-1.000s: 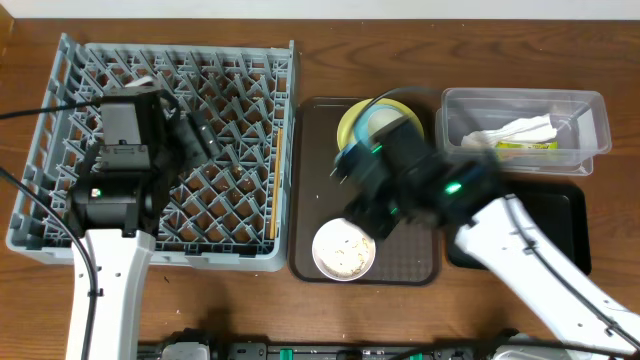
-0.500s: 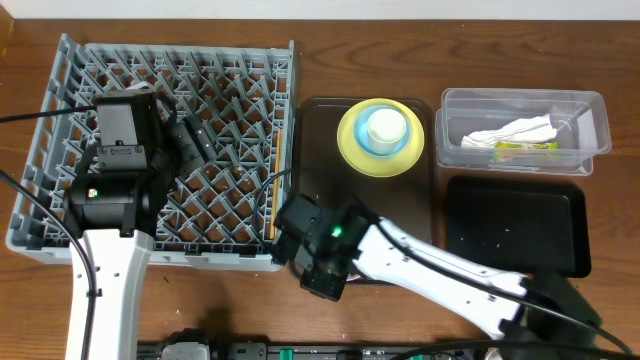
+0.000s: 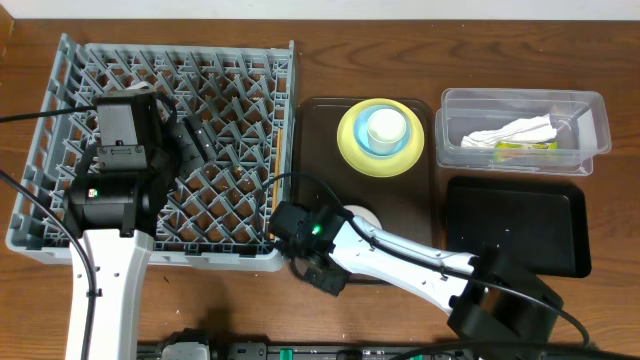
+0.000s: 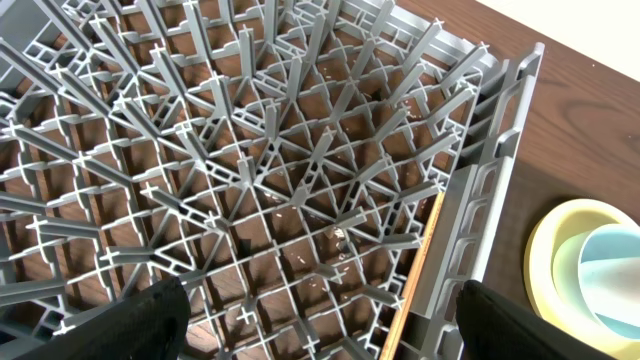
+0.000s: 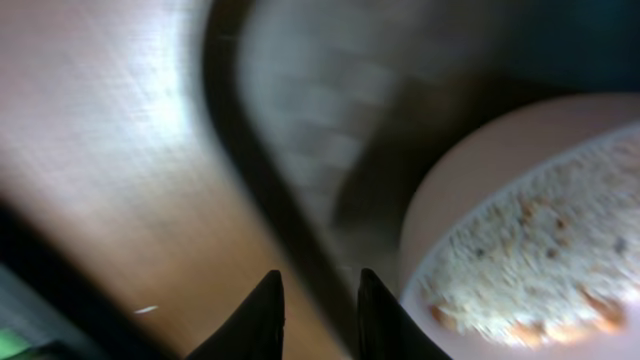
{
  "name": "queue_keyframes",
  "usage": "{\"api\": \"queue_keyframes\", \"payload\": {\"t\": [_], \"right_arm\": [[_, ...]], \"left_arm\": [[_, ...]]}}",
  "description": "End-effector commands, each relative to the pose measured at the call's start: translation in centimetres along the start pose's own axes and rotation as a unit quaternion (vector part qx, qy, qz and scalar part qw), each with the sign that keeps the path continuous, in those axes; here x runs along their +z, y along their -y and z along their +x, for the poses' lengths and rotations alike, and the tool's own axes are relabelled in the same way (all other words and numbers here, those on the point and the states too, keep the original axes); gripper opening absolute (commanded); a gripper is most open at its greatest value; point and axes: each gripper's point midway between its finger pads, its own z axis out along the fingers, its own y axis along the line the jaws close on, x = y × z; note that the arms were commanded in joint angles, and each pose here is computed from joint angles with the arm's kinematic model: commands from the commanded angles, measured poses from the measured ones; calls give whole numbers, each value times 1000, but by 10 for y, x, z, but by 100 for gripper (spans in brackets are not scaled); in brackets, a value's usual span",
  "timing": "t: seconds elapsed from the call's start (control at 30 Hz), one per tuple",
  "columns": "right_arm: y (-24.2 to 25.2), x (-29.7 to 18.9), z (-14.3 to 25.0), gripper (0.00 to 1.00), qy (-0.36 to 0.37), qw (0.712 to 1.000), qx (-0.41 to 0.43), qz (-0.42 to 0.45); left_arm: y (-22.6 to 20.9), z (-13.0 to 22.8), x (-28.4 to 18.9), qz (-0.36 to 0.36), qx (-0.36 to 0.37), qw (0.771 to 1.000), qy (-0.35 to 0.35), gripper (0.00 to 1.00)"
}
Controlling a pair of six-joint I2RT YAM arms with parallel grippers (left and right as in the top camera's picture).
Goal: Sort waste into correct bins and load items into the dishwasher
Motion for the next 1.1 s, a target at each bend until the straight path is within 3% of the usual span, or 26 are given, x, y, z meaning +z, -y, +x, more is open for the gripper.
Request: {"api": "queue_keyframes", "payload": {"t": [0.0, 0.47, 0.8, 0.93, 1.0, 1.07], "right_arm": [[35, -2, 3, 20, -4, 994, 38, 107], [80, -9, 22, 21, -30, 979, 99, 177], [94, -20, 33, 18, -35, 977, 137, 160], [94, -40, 22, 24, 18, 977, 146, 153], [89, -45, 15, 35, 40, 979, 151, 131], [87, -44, 12, 38, 46, 979, 152, 124]], "left_arm": [[0, -8, -7, 1, -3, 1000, 12, 88], [0, -8, -7, 1, -3, 1000, 12, 88], [0, -8, -7, 1, -3, 1000, 12, 88], [0, -8, -7, 1, -3, 1000, 12, 88], [0, -8, -7, 1, -3, 1000, 12, 88], [0, -8, -7, 1, -3, 1000, 12, 88]]}}
